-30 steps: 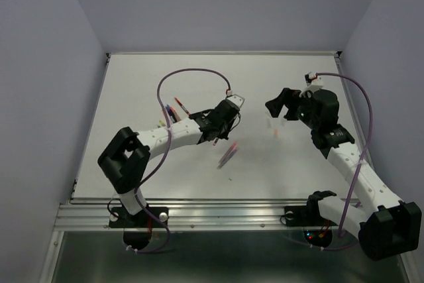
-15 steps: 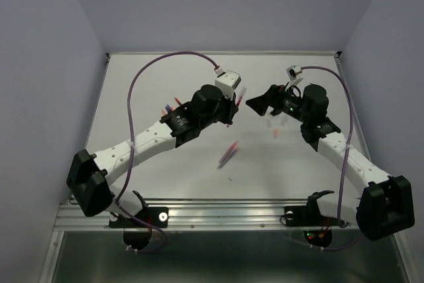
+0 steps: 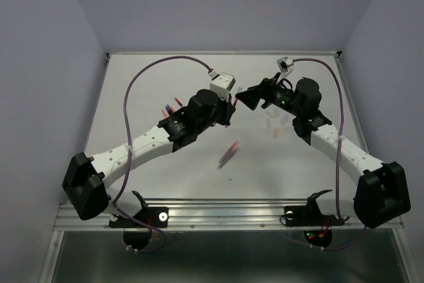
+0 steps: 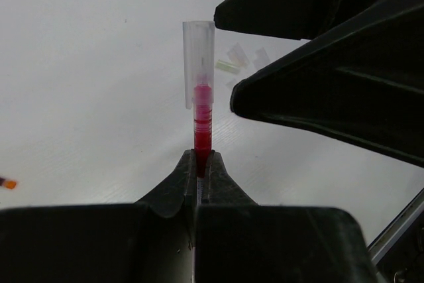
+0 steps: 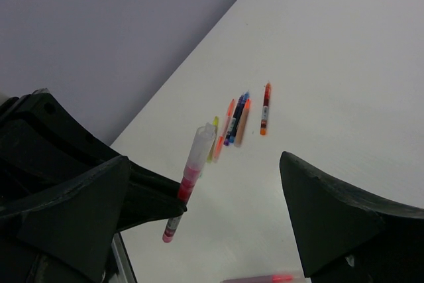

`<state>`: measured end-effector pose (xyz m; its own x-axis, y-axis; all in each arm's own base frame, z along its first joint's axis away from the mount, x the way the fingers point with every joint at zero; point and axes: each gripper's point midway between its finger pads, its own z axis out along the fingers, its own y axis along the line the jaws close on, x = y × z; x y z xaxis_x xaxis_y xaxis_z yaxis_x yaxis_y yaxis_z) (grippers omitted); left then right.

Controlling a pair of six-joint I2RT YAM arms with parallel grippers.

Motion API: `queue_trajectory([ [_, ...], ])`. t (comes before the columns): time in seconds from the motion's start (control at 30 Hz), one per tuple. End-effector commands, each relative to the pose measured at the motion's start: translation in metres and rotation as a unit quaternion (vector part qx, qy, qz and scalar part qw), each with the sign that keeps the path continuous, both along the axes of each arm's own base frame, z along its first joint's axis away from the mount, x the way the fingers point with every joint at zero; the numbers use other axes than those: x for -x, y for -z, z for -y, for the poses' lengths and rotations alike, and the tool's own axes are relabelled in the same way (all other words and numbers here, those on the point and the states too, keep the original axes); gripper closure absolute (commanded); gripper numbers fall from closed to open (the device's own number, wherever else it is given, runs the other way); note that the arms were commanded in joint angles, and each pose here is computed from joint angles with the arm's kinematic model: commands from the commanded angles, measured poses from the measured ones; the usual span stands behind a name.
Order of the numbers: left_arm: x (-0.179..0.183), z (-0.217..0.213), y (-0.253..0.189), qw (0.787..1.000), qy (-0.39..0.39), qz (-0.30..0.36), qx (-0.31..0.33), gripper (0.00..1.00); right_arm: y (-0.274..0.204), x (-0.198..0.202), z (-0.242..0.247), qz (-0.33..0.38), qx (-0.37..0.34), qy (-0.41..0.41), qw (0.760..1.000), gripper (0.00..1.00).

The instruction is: Open the pen caps

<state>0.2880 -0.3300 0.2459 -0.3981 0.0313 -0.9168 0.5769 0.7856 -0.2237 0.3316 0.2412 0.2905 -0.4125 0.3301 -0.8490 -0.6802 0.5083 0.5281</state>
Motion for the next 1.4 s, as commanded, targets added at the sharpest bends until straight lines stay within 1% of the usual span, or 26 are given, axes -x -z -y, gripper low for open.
queue_trajectory([
  [0.0, -0.006, -0.003, -0.037, 0.998, -0.02, 0.038, 0.05, 1.0, -0.031, -0.005, -0.018, 0.038, -0.023, -0.014, 0.999, 0.0],
  [0.03, -0.007, -0.004, -0.037, 0.998, -0.026, 0.037, 0.05, 1.0, -0.031, -0.008, -0.019, 0.038, -0.024, -0.014, 0.999, 0.02],
  [0.13, -0.008, -0.006, -0.036, 0.998, -0.029, 0.04, 0.047, 1.0, -0.034, -0.014, -0.025, 0.04, -0.036, -0.012, 0.999, 0.18],
  [0.17, -0.008, -0.005, -0.036, 0.998, -0.026, 0.041, 0.044, 1.0, -0.036, -0.017, -0.025, 0.039, -0.042, -0.007, 0.998, 0.31],
  [0.2, -0.007, -0.005, -0.035, 0.998, -0.023, 0.04, 0.043, 1.0, -0.037, -0.016, -0.028, 0.038, -0.044, -0.009, 0.998, 0.37],
  [0.23, -0.006, -0.003, -0.031, 0.999, -0.019, 0.035, 0.037, 1.0, -0.038, -0.019, -0.027, 0.038, -0.046, -0.003, 0.998, 0.47],
  [0.33, -0.004, 0.001, -0.029, 0.999, -0.007, 0.031, 0.033, 1.0, -0.041, -0.019, -0.031, 0.04, -0.052, -0.004, 0.998, 0.6],
  [0.37, -0.004, 0.002, -0.027, 0.999, -0.006, 0.028, 0.031, 1.0, -0.042, -0.019, -0.031, 0.039, -0.054, -0.004, 0.998, 0.67],
  [0.43, -0.006, 0.002, -0.026, 0.999, -0.008, 0.026, 0.028, 1.0, -0.043, -0.018, -0.031, 0.04, -0.056, -0.007, 0.998, 0.73],
  [0.47, -0.008, 0.001, -0.022, 0.999, -0.014, 0.024, 0.024, 1.0, -0.043, -0.018, -0.032, 0.04, -0.056, -0.01, 0.998, 0.83],
  [0.5, -0.008, 0.001, -0.022, 0.999, -0.016, 0.022, 0.022, 1.0, -0.043, -0.018, -0.032, 0.037, -0.056, -0.01, 0.998, 0.89],
  [0.53, -0.009, 0.001, -0.02, 1.0, -0.016, 0.018, 0.019, 1.0, -0.042, -0.019, -0.032, 0.034, -0.056, -0.007, 0.998, 0.99],
  [0.73, -0.002, -0.003, -0.005, 1.0, -0.018, -0.011, 0.006, 1.0, -0.039, -0.035, -0.023, 0.017, -0.054, 0.043, 0.997, 0.99],
  [0.83, 0.009, -0.014, 0.013, 0.999, -0.023, -0.035, -0.002, 1.0, -0.046, -0.051, -0.009, 0.026, -0.053, 0.105, 0.993, 0.99],
  [0.87, 0.015, -0.016, 0.01, 0.999, -0.016, -0.038, 0.012, 1.0, -0.052, -0.062, 0.002, 0.034, -0.054, 0.147, 0.987, 0.99],
  [0.9, 0.023, -0.018, 0.025, 0.998, -0.014, -0.059, 0.014, 1.0, -0.055, -0.068, 0.01, 0.041, -0.046, 0.172, 0.983, 0.99],
  [0.93, 0.033, -0.015, 0.03, 0.997, 0.006, -0.075, 0.022, 1.0, -0.058, -0.077, 0.021, 0.045, -0.043, 0.212, 0.975, 0.99],
  [1.0, 0.044, -0.017, 0.04, 0.995, 0.022, -0.092, 0.023, 1.0, -0.07, -0.089, 0.035, 0.054, -0.036, 0.25, 0.966, 0.99],
  [1.07, 0.055, -0.026, 0.065, 0.992, 0.015, -0.125, 0.012, 1.0, -0.079, -0.102, 0.054, 0.066, -0.029, 0.289, 0.955, 0.99],
  [1.2, 0.064, -0.036, 0.076, 0.99, 0.005, -0.142, 0.013, 1.0, -0.08, -0.116, 0.072, 0.066, -0.024, 0.32, 0.945, 0.99],
  [1.27, 0.064, -0.043, 0.08, 0.989, -0.009, -0.144, 0.012, 1.0, -0.078, -0.12, 0.072, 0.063, -0.02, 0.314, 0.947, 0.99],
  [1.3, 0.064, -0.045, 0.08, 0.989, -0.015, -0.144, 0.012, 1.0, -0.069, -0.121, 0.071, 0.055, -0.001, 0.309, 0.949, 0.99],
  [1.33, 0.059, -0.05, 0.08, 0.989, -0.04, -0.144, 0.016, 1.0, -0.063, -0.124, 0.066, 0.048, 0.016, 0.297, 0.953, 0.99],
  [1.37, 0.057, -0.052, 0.08, 0.988, -0.053, -0.145, 0.018, 1.0, -0.038, -0.123, 0.066, 0.013, 0.057, 0.292, 0.955, 0.99],
])
